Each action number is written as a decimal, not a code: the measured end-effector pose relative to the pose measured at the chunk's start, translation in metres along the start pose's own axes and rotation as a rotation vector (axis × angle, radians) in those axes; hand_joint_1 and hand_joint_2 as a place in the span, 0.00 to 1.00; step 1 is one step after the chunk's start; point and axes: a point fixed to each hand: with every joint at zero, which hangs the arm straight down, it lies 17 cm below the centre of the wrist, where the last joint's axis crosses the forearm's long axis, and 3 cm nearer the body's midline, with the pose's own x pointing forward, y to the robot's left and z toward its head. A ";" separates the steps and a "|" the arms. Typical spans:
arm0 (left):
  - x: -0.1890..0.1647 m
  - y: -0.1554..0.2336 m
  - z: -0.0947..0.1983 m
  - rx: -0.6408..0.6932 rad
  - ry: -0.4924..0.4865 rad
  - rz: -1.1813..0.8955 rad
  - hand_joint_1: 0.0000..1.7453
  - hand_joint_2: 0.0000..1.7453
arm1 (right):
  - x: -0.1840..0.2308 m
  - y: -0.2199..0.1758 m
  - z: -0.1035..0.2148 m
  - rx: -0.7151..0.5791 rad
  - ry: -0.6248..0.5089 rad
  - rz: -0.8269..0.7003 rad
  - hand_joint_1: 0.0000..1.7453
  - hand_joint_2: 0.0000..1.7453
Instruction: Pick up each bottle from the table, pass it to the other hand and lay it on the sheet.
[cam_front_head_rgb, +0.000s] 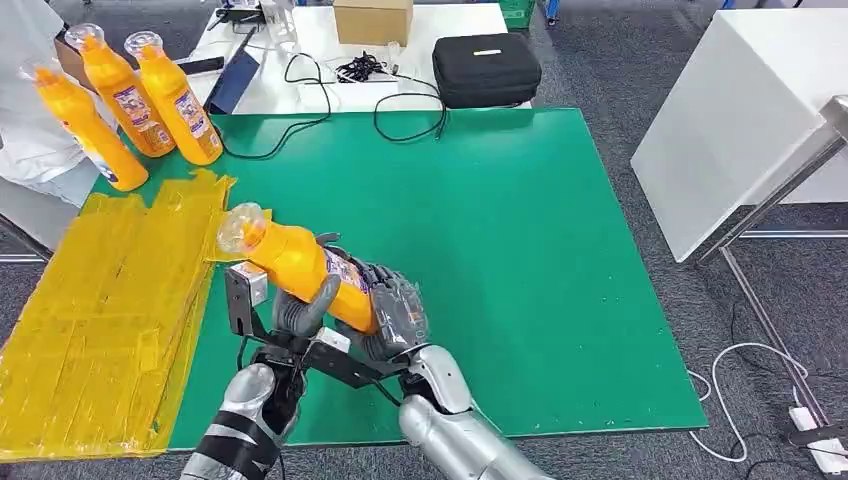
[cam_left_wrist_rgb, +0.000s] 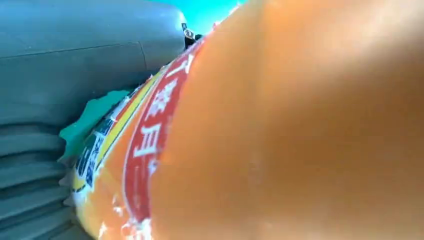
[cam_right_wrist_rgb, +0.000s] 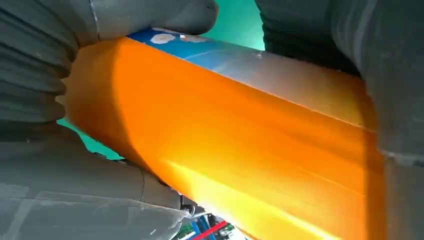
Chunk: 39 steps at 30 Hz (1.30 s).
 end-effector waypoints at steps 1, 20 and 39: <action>0.001 0.000 0.000 0.003 -0.005 -0.005 1.00 1.00 | 0.001 0.000 0.000 0.000 -0.002 -0.001 1.00 1.00; 0.013 0.004 -0.001 0.035 -0.051 -0.041 1.00 1.00 | 0.005 -0.005 -0.002 -0.017 -0.026 -0.014 0.00 1.00; 0.087 0.100 -0.003 0.394 -0.299 -0.559 1.00 1.00 | 0.047 -0.122 0.054 -0.352 -0.180 -0.343 0.00 0.00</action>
